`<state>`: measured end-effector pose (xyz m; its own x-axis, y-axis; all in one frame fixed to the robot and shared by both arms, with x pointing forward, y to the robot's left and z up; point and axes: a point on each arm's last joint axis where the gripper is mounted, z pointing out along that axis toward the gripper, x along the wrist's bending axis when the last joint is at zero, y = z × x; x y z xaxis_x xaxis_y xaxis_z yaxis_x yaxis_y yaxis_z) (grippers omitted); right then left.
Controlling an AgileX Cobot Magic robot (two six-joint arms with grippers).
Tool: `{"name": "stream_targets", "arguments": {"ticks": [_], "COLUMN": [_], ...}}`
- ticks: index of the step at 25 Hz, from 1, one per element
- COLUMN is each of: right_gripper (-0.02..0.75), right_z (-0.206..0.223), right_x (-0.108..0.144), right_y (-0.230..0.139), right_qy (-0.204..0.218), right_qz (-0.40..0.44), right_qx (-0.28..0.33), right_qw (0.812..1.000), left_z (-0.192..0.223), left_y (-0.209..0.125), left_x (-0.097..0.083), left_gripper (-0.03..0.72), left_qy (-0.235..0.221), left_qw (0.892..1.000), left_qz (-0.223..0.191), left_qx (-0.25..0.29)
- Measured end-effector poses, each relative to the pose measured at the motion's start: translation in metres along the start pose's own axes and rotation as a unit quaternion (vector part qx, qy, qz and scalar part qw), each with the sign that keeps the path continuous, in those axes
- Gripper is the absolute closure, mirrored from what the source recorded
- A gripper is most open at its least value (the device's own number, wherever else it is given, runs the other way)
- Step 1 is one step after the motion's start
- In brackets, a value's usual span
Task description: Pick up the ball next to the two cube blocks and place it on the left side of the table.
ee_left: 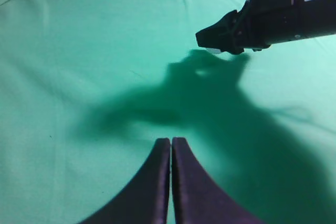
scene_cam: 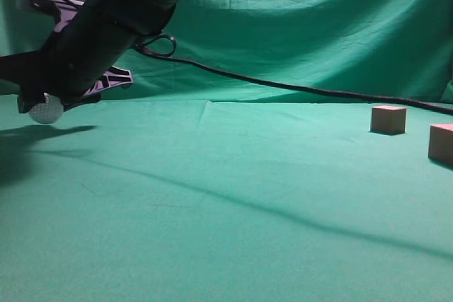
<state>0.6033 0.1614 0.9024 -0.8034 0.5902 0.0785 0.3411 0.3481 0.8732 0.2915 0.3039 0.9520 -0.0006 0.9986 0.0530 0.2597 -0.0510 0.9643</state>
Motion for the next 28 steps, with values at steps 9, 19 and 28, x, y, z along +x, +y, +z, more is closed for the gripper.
{"name": "stream_targets", "arguments": {"ticks": [9, 19, 28], "right_gripper": [0.202, 0.633, 0.738], "right_z": [-0.004, -0.146, -0.263], "right_x": [-0.003, -0.031, -0.045], "right_y": [0.003, 0.127, 0.154], "right_qy": [0.006, 0.038, -0.077], "right_qz": [-0.001, -0.026, -0.059], "right_qx": [0.017, 0.062, 0.219], "right_qw": [1.0, 0.997, 0.971], "left_z": [0.0, 0.0, 0.0], "left_y": [0.0, 0.0, 0.0], "left_x": [0.0, 0.0, 0.0], "left_gripper": [0.688, 0.688, 0.688], "left_qy": [0.0, 0.0, 0.0], "left_qw": [1.0, 1.0, 1.0], "left_qz": [0.0, 0.0, 0.0], "left_qx": [0.0, 0.0, 0.0]}}
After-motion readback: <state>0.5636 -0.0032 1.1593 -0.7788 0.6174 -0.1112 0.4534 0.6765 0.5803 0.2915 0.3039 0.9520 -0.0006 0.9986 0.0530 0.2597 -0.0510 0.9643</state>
